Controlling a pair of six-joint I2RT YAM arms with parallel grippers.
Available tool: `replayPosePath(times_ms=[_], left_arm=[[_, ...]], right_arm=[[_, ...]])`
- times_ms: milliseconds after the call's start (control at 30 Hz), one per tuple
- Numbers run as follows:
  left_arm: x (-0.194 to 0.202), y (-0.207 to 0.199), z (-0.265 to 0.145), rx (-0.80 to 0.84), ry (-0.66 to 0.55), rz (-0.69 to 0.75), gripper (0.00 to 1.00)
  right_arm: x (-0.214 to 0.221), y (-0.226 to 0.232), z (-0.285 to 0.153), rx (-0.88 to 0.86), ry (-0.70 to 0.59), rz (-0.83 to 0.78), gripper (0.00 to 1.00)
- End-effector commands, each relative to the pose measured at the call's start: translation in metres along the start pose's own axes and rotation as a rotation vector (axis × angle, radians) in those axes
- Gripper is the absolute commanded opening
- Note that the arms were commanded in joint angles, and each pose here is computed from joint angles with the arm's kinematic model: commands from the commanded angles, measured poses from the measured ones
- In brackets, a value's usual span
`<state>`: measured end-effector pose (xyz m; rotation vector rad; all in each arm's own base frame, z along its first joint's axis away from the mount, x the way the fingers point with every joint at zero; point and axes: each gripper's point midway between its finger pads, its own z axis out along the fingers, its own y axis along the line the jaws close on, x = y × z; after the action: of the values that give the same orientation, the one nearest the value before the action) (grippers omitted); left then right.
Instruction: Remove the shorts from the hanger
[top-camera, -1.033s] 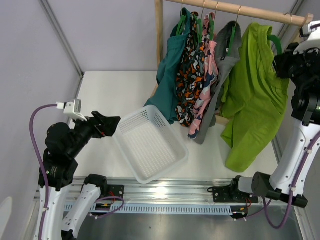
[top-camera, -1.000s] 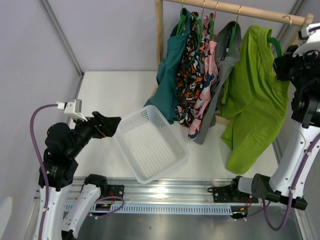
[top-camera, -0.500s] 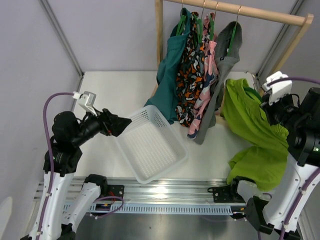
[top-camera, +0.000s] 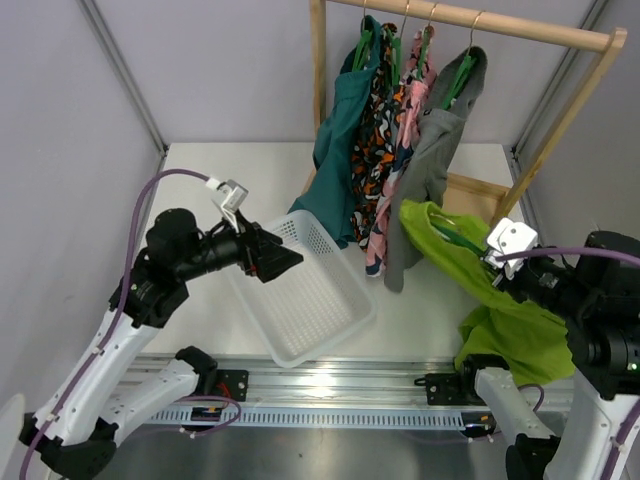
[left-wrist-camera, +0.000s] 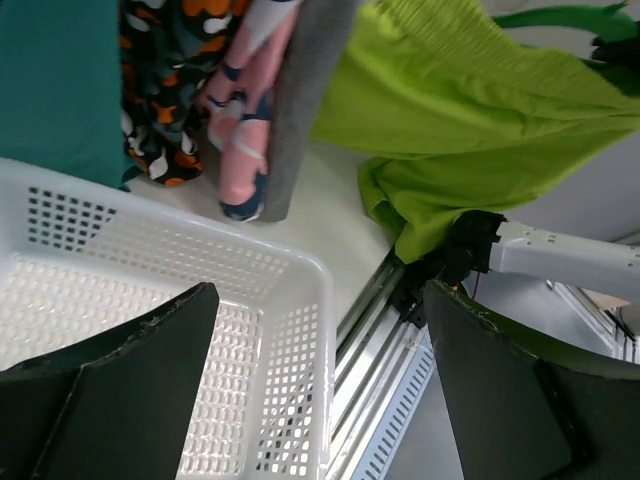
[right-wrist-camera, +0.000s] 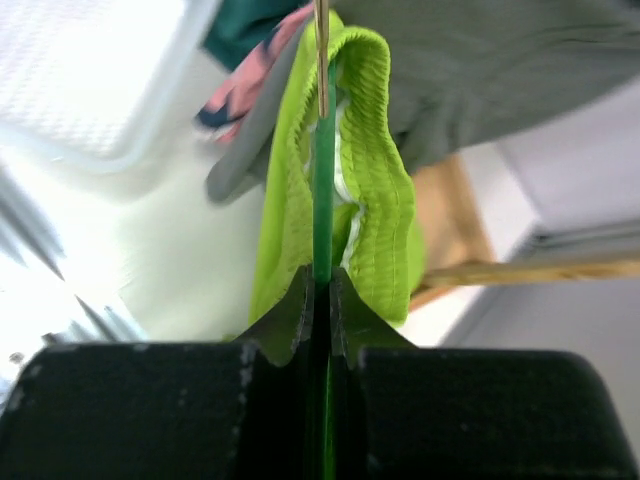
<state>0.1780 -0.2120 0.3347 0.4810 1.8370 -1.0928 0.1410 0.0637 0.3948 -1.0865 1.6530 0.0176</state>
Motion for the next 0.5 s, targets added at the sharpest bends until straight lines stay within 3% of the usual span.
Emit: replayPosePath(times_ms=[0, 200, 300, 367, 467], left_arm=[[-0.012, -0.022, 0.013, 0.061, -0.054, 0.012, 0.90], [-0.004, -0.060, 0.047, 0.186, -0.068, -0.081, 0.89], [-0.002, -0.061, 0.064, 0.171, -0.068, -0.157, 0.90], [-0.010, -0.060, 0.077, 0.159, -0.087, -0.263, 0.97], [-0.019, -0.052, 0.099, 0.091, -0.088, -0.440, 0.99]], right_arm=[[0.002, 0.046, 0.010, -0.243, -0.033, 0.122, 0.00], [-0.016, 0.053, 0.026, -0.385, -0.126, 0.186, 0.00], [-0.018, 0.053, 0.033, -0.424, -0.146, 0.188, 0.00], [-0.014, 0.055, 0.037, -0.450, -0.147, 0.174, 0.00], [-0.006, 0.062, 0.043, -0.482, -0.137, 0.134, 0.00]])
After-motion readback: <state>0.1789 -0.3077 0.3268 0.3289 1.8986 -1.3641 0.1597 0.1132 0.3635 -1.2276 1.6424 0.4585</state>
